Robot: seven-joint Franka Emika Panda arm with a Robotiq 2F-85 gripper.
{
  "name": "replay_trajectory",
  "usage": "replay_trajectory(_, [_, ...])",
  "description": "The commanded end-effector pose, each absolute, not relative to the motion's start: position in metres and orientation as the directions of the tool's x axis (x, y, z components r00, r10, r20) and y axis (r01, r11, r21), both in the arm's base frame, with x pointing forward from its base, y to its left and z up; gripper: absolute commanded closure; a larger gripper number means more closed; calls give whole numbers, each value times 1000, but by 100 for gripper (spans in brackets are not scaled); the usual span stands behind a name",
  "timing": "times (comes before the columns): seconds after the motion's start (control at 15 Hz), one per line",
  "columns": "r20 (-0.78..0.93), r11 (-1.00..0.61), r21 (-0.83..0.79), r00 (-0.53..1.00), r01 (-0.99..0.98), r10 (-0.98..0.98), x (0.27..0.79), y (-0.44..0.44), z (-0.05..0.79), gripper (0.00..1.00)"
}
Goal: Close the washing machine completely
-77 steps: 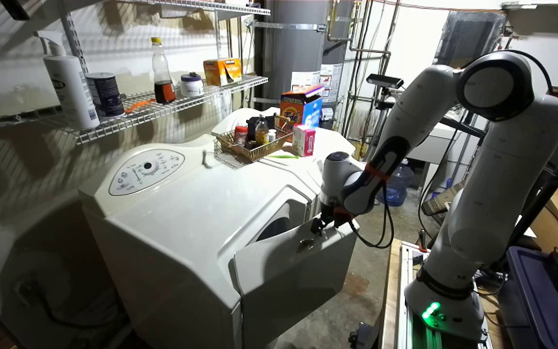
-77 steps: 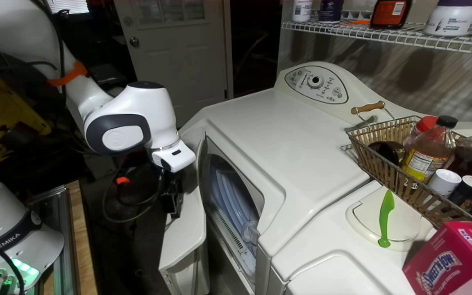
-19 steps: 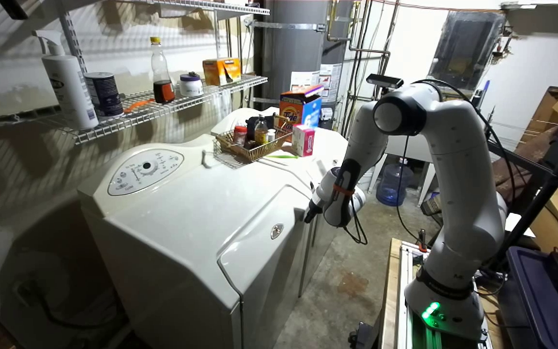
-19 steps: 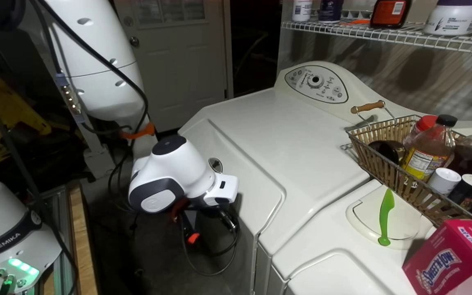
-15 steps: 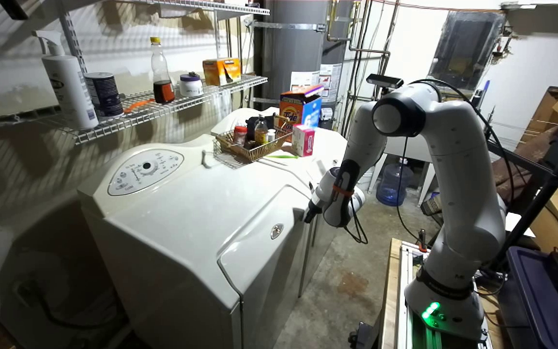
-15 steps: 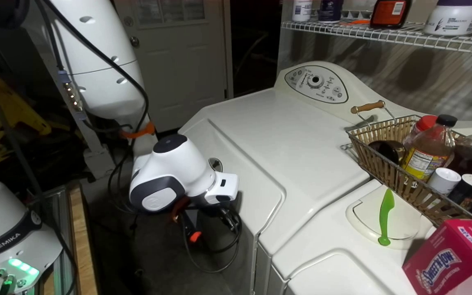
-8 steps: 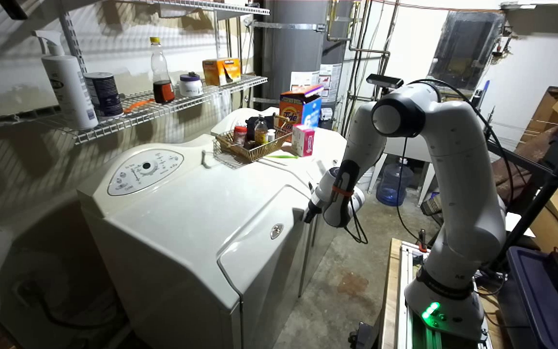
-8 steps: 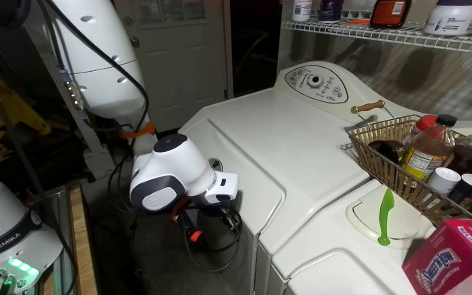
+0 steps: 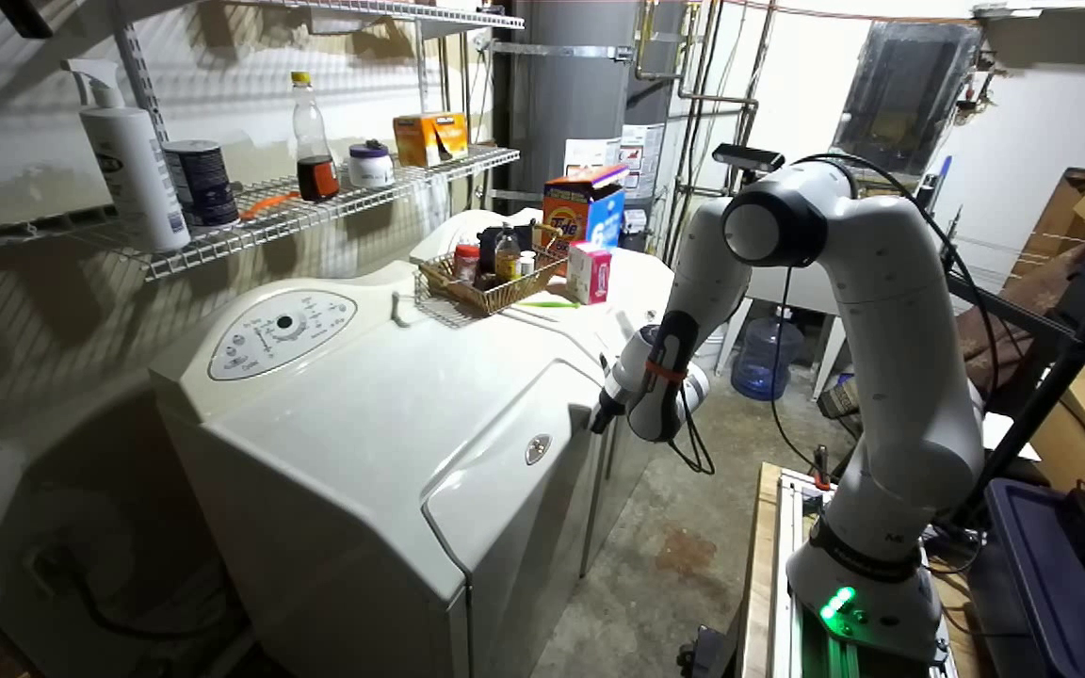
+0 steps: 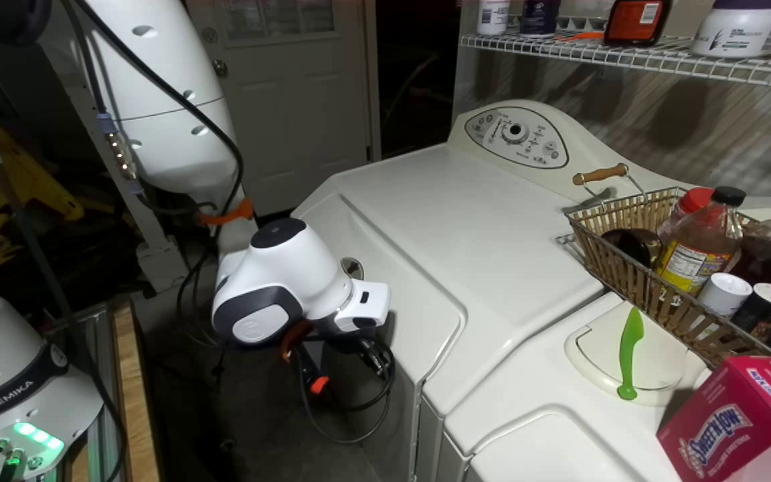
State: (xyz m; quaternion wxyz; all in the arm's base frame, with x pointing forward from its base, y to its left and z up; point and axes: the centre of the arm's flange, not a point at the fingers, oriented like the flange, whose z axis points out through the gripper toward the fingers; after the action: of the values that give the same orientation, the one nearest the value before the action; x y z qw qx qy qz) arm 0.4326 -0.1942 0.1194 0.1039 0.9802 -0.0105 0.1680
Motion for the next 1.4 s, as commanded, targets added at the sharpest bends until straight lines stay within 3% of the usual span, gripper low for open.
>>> replay_trajectory(0.0, [332,-978,200,943,-56,14,433,-194,119,99])
replay_trajectory(0.4, [332,-978,200,943,-56,14,433,-194,119,100])
replay_trajectory(0.93, [166,-975,216,986,-54,-18,411,-198,136,100])
replay_trajectory(1.33, [213,-982,186,977,-30,11,417,-189,144,100])
